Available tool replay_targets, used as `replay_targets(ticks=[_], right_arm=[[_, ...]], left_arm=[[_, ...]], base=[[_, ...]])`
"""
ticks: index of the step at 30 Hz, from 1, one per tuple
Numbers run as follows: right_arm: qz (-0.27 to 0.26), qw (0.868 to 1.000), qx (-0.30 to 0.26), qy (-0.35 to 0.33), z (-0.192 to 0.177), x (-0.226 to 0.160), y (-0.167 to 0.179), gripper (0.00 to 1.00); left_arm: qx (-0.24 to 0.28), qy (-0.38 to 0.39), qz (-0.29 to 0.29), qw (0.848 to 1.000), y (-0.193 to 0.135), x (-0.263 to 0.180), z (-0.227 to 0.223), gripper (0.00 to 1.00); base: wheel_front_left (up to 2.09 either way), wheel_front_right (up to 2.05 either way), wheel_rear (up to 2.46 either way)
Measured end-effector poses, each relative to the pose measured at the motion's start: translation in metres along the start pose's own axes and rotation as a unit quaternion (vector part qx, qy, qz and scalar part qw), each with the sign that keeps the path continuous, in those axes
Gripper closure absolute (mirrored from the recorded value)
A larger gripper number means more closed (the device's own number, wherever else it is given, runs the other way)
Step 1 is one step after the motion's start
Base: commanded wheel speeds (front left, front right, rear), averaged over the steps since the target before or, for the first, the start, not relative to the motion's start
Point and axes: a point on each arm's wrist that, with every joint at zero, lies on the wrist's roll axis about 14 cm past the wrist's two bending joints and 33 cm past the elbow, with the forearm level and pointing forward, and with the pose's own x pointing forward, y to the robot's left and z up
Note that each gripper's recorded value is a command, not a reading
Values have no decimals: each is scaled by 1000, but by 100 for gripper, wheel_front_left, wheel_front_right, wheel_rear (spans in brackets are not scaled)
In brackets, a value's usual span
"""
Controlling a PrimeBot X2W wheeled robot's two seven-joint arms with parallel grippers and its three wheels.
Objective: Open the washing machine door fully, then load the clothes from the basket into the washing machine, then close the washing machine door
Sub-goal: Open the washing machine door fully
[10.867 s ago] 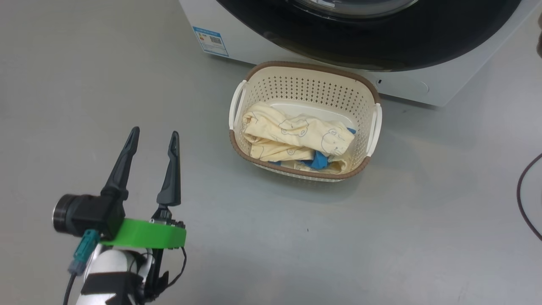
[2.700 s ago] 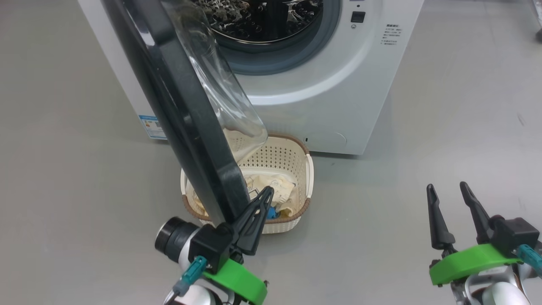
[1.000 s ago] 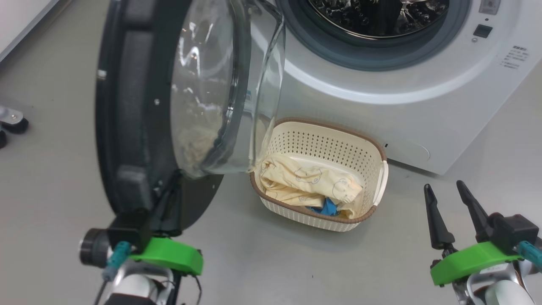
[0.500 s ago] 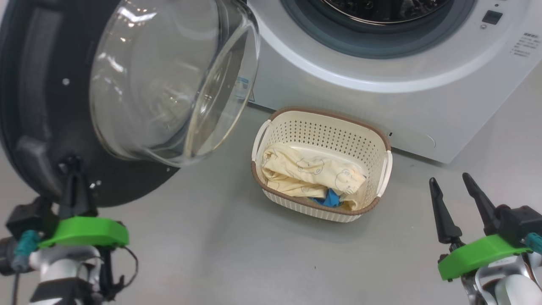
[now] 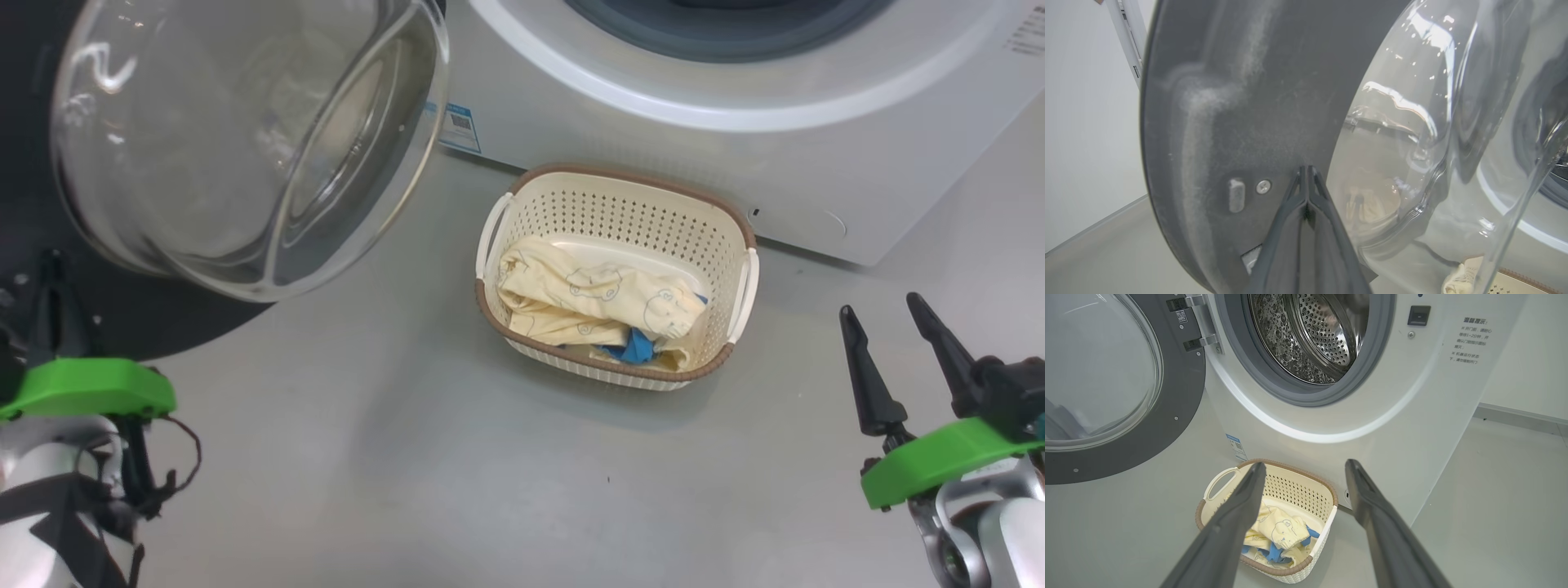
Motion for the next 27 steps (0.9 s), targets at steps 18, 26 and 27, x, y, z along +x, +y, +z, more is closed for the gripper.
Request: replay_targets(ticks=[18, 26, 27], right_arm=[[-17, 1000, -2, -5, 6, -2, -12, 0], [-28, 999, 4, -42, 24, -12, -6, 0], [-29, 998, 5, -47, 27, -14, -6, 0]], left_arm=[[-1, -5, 28, 1000, 16, 21, 3, 100], [-8, -64, -13, 998, -8, 3, 37, 100], [-9, -68, -21, 997, -12, 0, 39, 100]], base=[[0, 0, 0], [0, 0, 0], [0, 0, 0]])
